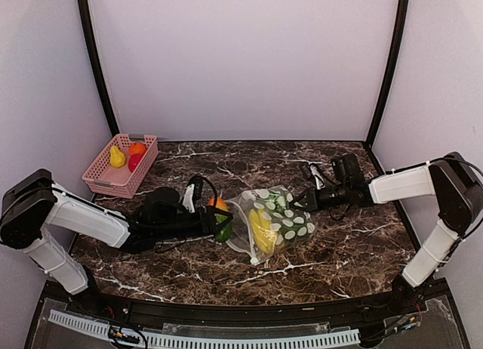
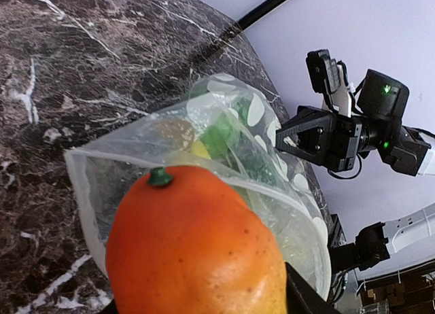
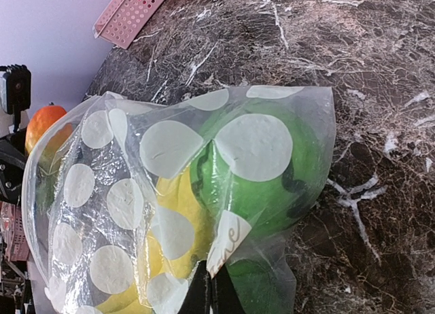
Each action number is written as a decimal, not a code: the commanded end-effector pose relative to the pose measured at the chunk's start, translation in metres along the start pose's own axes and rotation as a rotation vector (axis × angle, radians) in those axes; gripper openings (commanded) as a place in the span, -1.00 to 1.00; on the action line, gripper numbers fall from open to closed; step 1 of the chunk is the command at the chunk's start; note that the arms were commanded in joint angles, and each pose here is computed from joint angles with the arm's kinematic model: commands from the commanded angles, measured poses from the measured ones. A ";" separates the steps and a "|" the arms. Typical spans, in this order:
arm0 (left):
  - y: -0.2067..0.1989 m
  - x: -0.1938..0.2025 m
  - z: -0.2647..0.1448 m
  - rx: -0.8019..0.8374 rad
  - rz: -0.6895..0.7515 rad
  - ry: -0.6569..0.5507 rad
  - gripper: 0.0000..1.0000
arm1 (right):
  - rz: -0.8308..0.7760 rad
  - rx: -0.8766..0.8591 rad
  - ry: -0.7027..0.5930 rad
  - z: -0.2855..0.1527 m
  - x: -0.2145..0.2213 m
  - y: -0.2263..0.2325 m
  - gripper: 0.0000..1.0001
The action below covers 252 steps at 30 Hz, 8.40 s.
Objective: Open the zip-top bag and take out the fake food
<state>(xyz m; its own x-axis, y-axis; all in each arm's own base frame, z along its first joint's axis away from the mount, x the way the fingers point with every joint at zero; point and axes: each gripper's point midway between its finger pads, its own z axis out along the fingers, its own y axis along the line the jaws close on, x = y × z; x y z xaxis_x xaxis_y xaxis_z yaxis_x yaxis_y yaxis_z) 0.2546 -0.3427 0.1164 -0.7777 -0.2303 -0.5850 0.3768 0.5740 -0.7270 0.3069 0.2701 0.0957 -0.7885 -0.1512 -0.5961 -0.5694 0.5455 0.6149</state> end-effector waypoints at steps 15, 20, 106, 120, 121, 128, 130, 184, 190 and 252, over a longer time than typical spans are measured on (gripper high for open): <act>0.073 -0.196 -0.140 -0.406 0.056 -0.273 0.00 | -0.024 -0.050 -0.034 -0.004 -0.004 0.008 -1.00; 0.097 -0.240 -0.157 -0.494 0.050 -0.247 0.01 | -0.028 -0.062 -0.034 -0.004 -0.005 0.010 -1.00; 0.051 -0.064 -0.083 -0.286 0.121 0.055 0.21 | -0.004 -0.097 -0.027 -0.005 0.006 0.014 -1.00; 0.004 -0.002 -0.003 -0.100 0.109 0.164 -0.05 | 0.018 -0.102 -0.007 -0.004 0.022 0.016 -1.00; 0.001 -0.001 0.001 -0.090 0.107 0.166 -0.07 | 0.017 -0.101 -0.007 -0.004 0.023 0.016 -1.00; -0.011 0.018 0.034 -0.029 0.072 0.213 -0.14 | 0.026 -0.109 -0.004 -0.003 0.027 0.017 -1.00; -0.012 0.022 0.043 -0.008 0.051 0.218 -0.16 | 0.028 -0.113 -0.003 -0.003 0.029 0.018 -1.00; 0.030 0.034 0.016 -0.263 0.050 0.313 -0.49 | 0.071 -0.056 -0.056 -0.007 0.029 0.003 -1.00; 0.036 0.011 -0.010 -0.293 0.033 0.237 -0.52 | 0.079 -0.048 -0.061 -0.010 0.030 -0.001 -1.00; 0.258 -0.350 -0.298 -1.360 0.358 -0.206 -0.47 | 0.074 -0.124 -0.073 -0.010 0.026 0.003 -1.00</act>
<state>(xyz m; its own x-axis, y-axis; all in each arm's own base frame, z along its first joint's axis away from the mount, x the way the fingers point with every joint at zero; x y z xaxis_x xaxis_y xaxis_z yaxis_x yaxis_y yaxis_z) 0.4680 0.1030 0.2231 -0.6680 -0.0629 -0.7415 -0.3023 0.9335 0.1931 0.2807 0.2588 0.0841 -0.8214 -0.0565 -0.5675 -0.5243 0.4665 0.7124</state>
